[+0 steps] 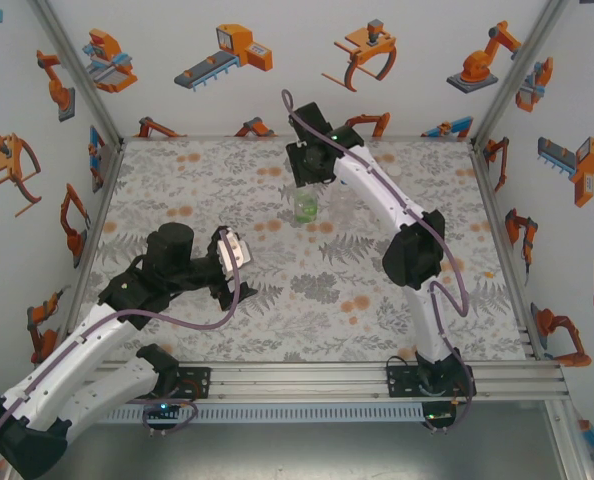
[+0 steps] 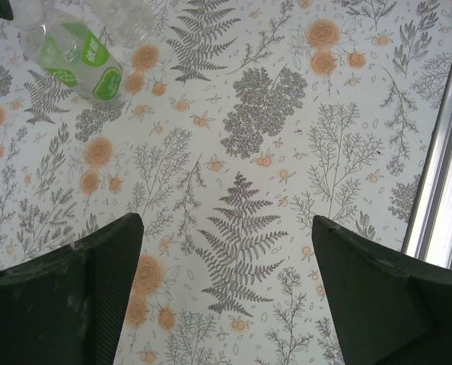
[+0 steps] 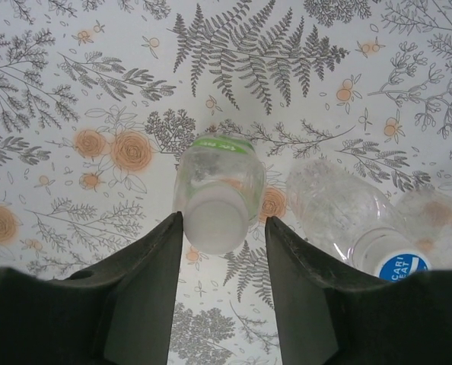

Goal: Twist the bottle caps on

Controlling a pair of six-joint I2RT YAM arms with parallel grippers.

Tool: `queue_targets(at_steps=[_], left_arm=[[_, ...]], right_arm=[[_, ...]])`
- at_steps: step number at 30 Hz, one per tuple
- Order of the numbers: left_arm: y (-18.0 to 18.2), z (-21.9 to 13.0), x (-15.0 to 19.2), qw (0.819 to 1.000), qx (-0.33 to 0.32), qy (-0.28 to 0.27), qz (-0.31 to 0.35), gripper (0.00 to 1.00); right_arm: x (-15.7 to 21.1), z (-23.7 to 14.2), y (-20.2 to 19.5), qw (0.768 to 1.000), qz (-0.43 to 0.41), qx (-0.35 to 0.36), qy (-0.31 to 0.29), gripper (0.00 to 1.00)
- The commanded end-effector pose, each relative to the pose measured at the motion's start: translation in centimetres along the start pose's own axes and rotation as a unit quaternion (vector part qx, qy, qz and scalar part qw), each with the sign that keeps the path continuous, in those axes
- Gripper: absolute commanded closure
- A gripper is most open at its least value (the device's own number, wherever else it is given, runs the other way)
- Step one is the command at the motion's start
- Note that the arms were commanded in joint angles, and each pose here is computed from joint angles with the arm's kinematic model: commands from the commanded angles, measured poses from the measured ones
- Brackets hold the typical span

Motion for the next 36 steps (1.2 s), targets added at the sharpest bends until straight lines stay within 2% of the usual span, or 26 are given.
queue_targets(at_steps=[1, 5, 8, 11, 14, 16, 19, 23, 28, 36], left_arm=[[0.2, -0.1, 0.1, 1.0, -0.009, -0.003, -0.003, 0.16], [0.3, 0.0, 0.4, 1.0, -0.018, 0.007, -0.004, 0.14], [0.8, 0.0, 0.5, 0.999, -0.036, 0.019, -0.004, 0.12], [1.5, 0.1, 0.4, 0.998, -0.055, 0.025, -0.016, 0.01], [2.1, 0.3, 0.1, 0.997, -0.069, 0.025, -0.033, 0.03], [2.6, 0.7, 0.2, 0.995, -0.081, 0.026, -0.049, 0.03], [3.3, 1.6, 1.0, 0.991, -0.11, 0.035, -0.073, 0.03], [4.2, 2.7, 2.8, 0.979, -0.166, 0.061, -0.097, 0.03], [5.3, 3.6, 6.3, 0.954, -0.249, 0.116, -0.123, 0.03], [6.9, 2.7, 12.8, 0.905, -0.358, 0.157, -0.17, 0.03]], right_arm=[[-0.7, -1.0, -0.2, 1.0, -0.004, 0.001, -0.003, 0.52], [-1.0, -2.3, -0.3, 1.0, -0.008, 0.004, -0.011, 0.51], [-1.0, -3.5, -0.8, 1.0, -0.009, 0.019, -0.016, 0.45], [-0.6, -5.0, -1.7, 0.999, -0.01, 0.042, -0.024, 0.37], [0.2, -6.4, -2.6, 0.998, -0.016, 0.061, -0.026, 0.24], [1.0, -7.4, -3.4, 0.997, -0.02, 0.075, -0.03, 0.11], [2.4, -8.4, -4.7, 0.994, -0.021, 0.097, -0.033, 0.01], [4.4, -9.5, -6.9, 0.992, -0.014, 0.121, -0.038, 0.01], [7.5, -9.9, -10.9, 0.988, 0.011, 0.145, -0.051, 0.01], [13.2, -7.0, -19.4, 0.976, 0.068, 0.191, -0.081, 0.01]])
Point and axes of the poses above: each hand's point on the last joint's axis, 136 mm out from that joint toward the fingers, its own z axis out along the fingers, its own y axis along the line the jaws close on, x = y × z, the point moved 8 cm from there along -z, back along the fingers, and after that the axes turned 12 degrees about z, right-handed, at the moved point
